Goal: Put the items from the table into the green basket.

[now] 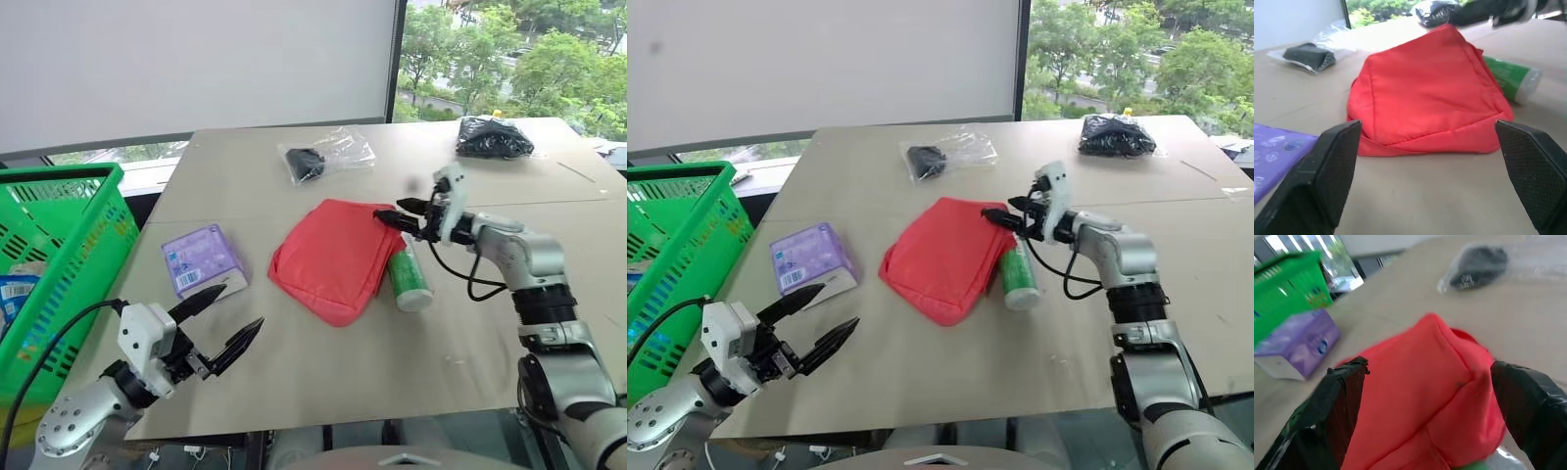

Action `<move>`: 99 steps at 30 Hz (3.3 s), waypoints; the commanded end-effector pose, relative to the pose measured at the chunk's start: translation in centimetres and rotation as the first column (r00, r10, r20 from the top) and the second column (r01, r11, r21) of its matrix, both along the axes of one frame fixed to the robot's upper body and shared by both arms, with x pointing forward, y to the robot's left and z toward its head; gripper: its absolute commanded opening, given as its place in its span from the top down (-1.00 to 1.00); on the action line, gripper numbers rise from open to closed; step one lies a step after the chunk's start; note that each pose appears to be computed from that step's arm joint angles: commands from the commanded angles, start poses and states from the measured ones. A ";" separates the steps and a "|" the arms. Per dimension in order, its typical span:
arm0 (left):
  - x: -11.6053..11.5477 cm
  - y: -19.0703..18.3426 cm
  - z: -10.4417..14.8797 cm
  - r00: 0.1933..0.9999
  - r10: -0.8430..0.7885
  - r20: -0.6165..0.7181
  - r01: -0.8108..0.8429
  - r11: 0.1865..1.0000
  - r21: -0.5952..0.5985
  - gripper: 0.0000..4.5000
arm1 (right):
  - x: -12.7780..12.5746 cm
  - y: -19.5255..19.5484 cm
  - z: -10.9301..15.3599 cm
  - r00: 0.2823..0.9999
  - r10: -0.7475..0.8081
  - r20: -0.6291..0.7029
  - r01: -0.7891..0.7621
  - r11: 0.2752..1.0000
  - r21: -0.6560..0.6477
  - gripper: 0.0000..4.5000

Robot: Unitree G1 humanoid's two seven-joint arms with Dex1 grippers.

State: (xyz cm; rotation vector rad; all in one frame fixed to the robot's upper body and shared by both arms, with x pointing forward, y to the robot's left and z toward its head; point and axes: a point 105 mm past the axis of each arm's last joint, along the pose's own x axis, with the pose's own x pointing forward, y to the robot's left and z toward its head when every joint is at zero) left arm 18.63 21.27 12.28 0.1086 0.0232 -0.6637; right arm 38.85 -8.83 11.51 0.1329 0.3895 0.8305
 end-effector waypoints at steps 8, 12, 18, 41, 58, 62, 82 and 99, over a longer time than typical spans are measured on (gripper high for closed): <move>-0.7 -0.7 1.4 0.999 0.028 0.040 -0.029 1.000 0.009 -1.00 | 0.7 1.1 1.4 0.996 0.044 0.083 -0.043 0.999 -0.015 0.38; -0.8 -1.0 1.5 0.999 0.033 0.042 -0.033 0.999 0.005 -1.00 | 0.8 1.2 2.6 0.985 0.061 0.163 -0.063 0.998 0.003 0.98; -0.4 -1.6 2.6 0.996 0.037 0.081 -0.035 0.999 -0.031 -1.00 | 1.7 0.1 8.6 0.955 -0.049 0.293 -0.029 0.966 0.259 0.98; 7.1 -2.1 6.7 0.972 0.170 0.162 -0.176 0.984 0.028 -1.00 | 4.8 -19.7 9.0 0.696 -0.609 0.380 0.628 0.773 0.091 -0.75; 7.4 6.2 -0.5 0.711 0.677 -0.190 -0.686 0.727 0.020 -0.77 | -10.5 -6.1 7.9 0.872 0.371 0.319 -0.381 0.924 -0.031 -1.00; 9.0 7.4 -1.8 0.614 0.756 -0.229 -0.776 0.631 0.004 -0.77 | -11.7 -5.3 7.0 0.852 0.423 0.309 -0.428 0.902 -0.057 -1.00; 9.8 9.1 -7.4 0.415 0.805 -0.424 -0.877 0.479 0.052 0.35 | -13.0 -3.5 7.5 0.802 0.480 0.356 -0.496 0.867 -0.050 -1.00; 10.8 15.9 15.7 0.247 0.915 0.319 -0.926 0.320 -0.200 0.95 | -11.7 0.9 12.1 0.713 0.483 0.508 -0.592 0.803 0.068 -1.00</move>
